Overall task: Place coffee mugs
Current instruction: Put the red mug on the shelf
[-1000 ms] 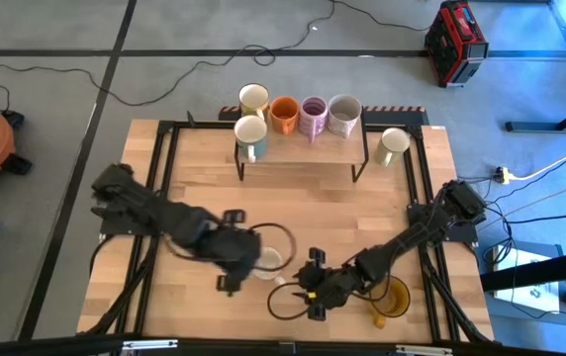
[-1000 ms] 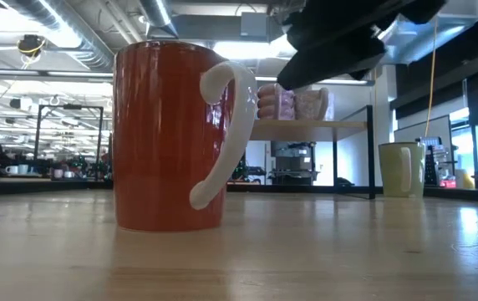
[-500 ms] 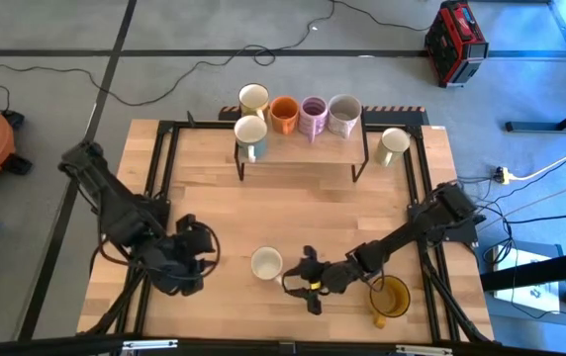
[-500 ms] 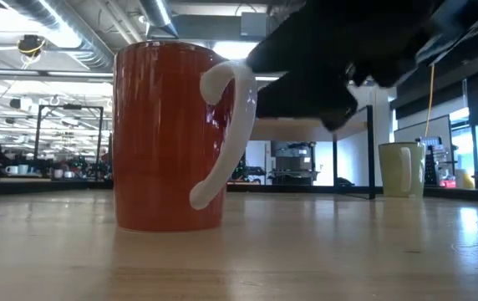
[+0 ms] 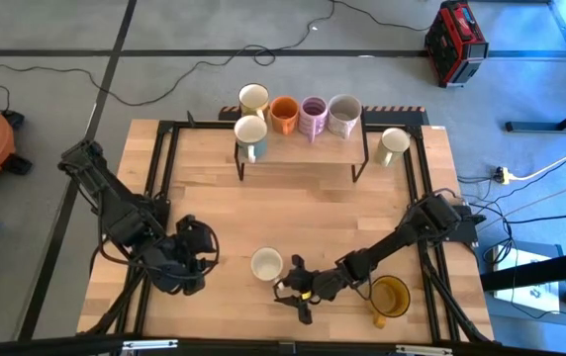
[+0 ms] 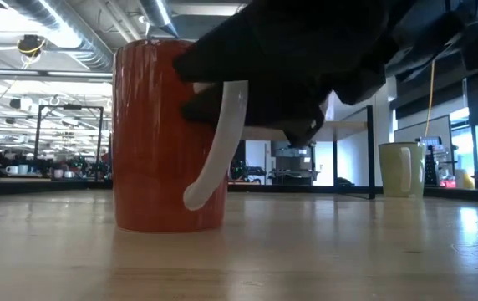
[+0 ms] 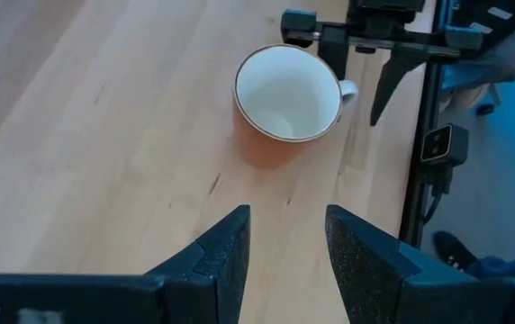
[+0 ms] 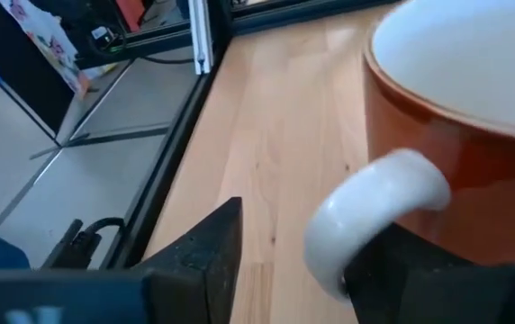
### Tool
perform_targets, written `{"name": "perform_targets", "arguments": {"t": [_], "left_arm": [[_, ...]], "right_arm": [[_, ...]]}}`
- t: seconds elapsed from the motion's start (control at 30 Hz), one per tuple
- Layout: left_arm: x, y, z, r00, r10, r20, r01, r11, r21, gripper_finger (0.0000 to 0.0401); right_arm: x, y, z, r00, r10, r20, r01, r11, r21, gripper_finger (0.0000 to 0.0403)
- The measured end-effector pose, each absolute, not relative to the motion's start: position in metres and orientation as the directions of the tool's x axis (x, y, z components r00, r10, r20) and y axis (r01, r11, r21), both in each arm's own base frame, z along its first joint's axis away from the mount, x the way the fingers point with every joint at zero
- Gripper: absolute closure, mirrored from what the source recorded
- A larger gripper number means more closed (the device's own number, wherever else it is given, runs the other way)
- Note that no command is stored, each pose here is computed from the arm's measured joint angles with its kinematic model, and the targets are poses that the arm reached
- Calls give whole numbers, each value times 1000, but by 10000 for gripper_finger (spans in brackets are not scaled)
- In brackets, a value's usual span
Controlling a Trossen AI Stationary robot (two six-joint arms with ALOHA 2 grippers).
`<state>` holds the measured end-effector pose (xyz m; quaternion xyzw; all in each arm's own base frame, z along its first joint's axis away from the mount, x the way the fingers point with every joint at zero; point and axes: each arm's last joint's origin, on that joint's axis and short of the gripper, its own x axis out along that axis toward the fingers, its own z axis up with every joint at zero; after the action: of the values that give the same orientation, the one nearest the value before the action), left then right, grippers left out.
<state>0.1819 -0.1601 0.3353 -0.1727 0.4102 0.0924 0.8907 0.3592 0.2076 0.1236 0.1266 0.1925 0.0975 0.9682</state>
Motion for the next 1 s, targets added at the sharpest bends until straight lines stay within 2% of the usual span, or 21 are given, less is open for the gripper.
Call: {"name": "perform_targets", "arguments": {"t": [0.27,0.53,1.0], "left_arm": [[182,-160,336,651,31,-759,-307,925,-225,260],[182,-159,336,654,39,-756,-310,925,-220,260],[182,-159,336,657,45,-753,-294,934,-201,260]], "right_arm": [[360,208,124,905,236,-355,-157,958,239,297],[360,208,124,903,236,-358,-169,963,209,383],[358,207,134,911,218,-349,-191,975,110,394]]}}
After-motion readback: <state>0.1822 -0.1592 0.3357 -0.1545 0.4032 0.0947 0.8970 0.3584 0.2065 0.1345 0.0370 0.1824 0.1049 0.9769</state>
